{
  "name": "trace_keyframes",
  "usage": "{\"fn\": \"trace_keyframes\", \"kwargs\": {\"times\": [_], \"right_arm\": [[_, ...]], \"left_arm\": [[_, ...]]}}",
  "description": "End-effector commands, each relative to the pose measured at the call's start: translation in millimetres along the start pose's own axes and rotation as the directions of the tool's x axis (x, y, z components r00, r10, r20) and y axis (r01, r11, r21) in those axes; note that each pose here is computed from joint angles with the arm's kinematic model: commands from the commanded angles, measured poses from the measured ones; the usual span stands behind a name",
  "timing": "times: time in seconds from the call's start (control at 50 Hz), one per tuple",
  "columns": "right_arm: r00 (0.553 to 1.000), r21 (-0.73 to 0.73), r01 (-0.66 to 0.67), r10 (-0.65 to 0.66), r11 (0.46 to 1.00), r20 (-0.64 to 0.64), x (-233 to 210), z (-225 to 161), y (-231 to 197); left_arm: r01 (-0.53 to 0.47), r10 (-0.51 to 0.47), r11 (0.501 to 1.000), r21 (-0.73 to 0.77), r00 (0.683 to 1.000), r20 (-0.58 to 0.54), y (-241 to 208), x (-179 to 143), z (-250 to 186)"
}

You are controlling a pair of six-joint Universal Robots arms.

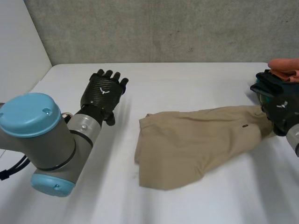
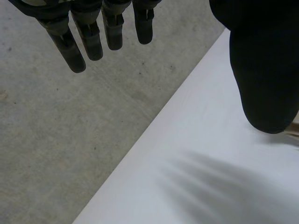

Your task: Fold the laundry.

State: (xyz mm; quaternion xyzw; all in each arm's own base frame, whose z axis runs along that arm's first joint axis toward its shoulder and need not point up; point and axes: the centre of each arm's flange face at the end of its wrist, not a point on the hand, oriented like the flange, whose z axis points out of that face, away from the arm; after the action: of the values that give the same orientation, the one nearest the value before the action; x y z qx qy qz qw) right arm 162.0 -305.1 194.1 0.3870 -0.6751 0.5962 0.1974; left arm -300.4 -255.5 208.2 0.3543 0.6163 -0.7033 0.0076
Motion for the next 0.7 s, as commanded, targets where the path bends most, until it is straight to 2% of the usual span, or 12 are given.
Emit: {"fn": "trace_keyframes", "kwargs": {"times": [0.02,0.06,0.16,0.24,0.3,0.38,0.4,0.46,0.54,0.56,0.62,0.7], "right_arm": [[0.971,0.378,0.167,-0.218,0.911,0.097,-73,-30,-100],[0.953,0.462,0.184,-0.272,0.867,0.131,-99,-42,-115],[0.818,0.663,0.238,-0.515,0.71,0.257,-187,-87,-120],[0.731,0.708,0.267,-0.616,0.653,0.292,-214,-100,-105],[0.739,0.718,0.253,-0.608,0.649,0.289,-212,-102,-109],[0.817,0.695,0.132,-0.474,0.707,0.327,-188,-100,-128],[0.862,0.665,0.04,-0.362,0.746,0.355,-165,-96,-138],[0.892,0.587,-0.157,-0.142,0.794,0.43,-136,-90,-146],[0.823,0.422,-0.457,0.192,0.783,0.535,-104,-77,-148],[0.78,0.356,-0.548,0.309,0.757,0.544,-90,-67,-145],[0.741,0.252,-0.618,0.446,0.744,0.502,-63,-49,-127],[0.738,0.151,-0.626,0.518,0.765,0.432,-43,-29,-103]], "left_arm": [[0.022,-0.022,1.0,0.003,1.0,0.019,-5,-7,-6],[0.054,-0.054,0.999,0.007,0.998,0.023,-7,-9,-9],[0.123,-0.123,0.992,0.016,0.992,0.04,-11,-16,-15],[0.165,-0.166,0.986,0.025,0.985,0.051,-14,-21,-19],[0.182,-0.183,0.983,0.03,0.982,0.052,-16,-22,-21],[0.182,-0.185,0.982,0.048,0.981,0.06,-19,-25,-18],[0.182,-0.186,0.982,0.055,0.981,0.063,-21,-26,-17],[0.187,-0.193,0.978,0.087,0.979,0.065,-30,-28,-13],[0.211,-0.222,0.968,0.134,0.973,0.068,-43,-32,-5],[0.218,-0.228,0.966,0.138,0.971,0.065,-44,-31,-4],[0.257,-0.262,0.955,0.15,0.965,0.02,-50,-16,3],[0.303,-0.292,0.94,0.154,0.952,-0.088,-64,20,4]]}}
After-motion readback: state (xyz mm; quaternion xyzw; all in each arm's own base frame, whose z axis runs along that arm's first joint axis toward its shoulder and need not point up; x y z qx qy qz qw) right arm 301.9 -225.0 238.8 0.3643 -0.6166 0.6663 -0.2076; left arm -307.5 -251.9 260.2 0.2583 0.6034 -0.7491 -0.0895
